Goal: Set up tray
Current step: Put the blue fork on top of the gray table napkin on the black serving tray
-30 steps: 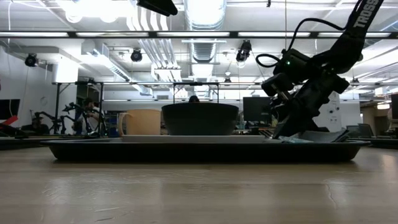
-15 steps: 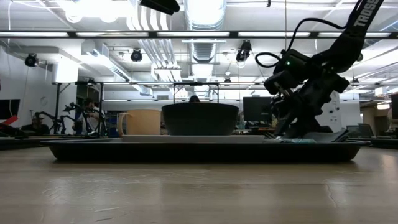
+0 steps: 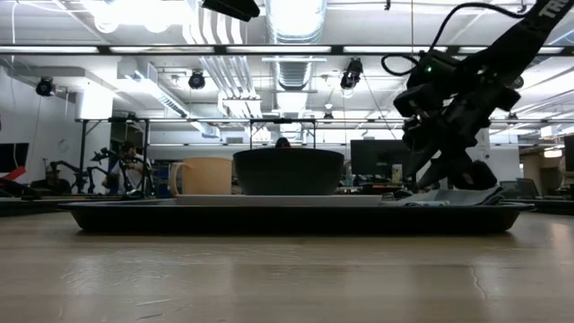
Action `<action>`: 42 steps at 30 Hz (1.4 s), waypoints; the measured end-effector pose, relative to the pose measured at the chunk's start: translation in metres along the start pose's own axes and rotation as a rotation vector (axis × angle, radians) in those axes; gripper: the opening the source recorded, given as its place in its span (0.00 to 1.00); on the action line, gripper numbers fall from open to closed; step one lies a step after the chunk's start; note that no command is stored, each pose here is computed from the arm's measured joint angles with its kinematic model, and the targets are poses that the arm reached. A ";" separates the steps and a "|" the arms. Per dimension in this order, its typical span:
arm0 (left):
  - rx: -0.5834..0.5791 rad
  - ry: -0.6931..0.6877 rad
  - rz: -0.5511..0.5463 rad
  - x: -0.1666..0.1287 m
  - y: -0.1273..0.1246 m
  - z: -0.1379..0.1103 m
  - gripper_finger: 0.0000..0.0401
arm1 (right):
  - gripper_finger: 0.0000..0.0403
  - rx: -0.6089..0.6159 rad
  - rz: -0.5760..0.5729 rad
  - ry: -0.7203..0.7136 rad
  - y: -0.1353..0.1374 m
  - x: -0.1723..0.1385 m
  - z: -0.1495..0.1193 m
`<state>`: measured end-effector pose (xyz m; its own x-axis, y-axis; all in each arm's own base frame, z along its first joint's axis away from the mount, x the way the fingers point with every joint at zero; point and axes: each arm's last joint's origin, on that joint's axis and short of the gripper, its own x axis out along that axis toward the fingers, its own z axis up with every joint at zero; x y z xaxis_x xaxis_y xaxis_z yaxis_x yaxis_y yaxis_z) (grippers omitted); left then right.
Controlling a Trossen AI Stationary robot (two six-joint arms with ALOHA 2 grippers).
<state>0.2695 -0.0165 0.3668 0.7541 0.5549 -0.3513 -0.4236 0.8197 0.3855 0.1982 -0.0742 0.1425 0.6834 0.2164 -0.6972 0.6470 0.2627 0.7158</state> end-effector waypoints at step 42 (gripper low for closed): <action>0.005 0.006 -0.001 0.000 -0.001 -0.001 0.65 | 0.02 -0.093 -0.128 0.077 0.050 0.042 -0.008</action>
<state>0.2693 -0.0165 0.3651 0.7513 0.5550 -0.3571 -0.4202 0.8195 0.3898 0.2568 -0.0445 0.1491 0.5675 0.2460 -0.7858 0.6907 0.3773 0.6169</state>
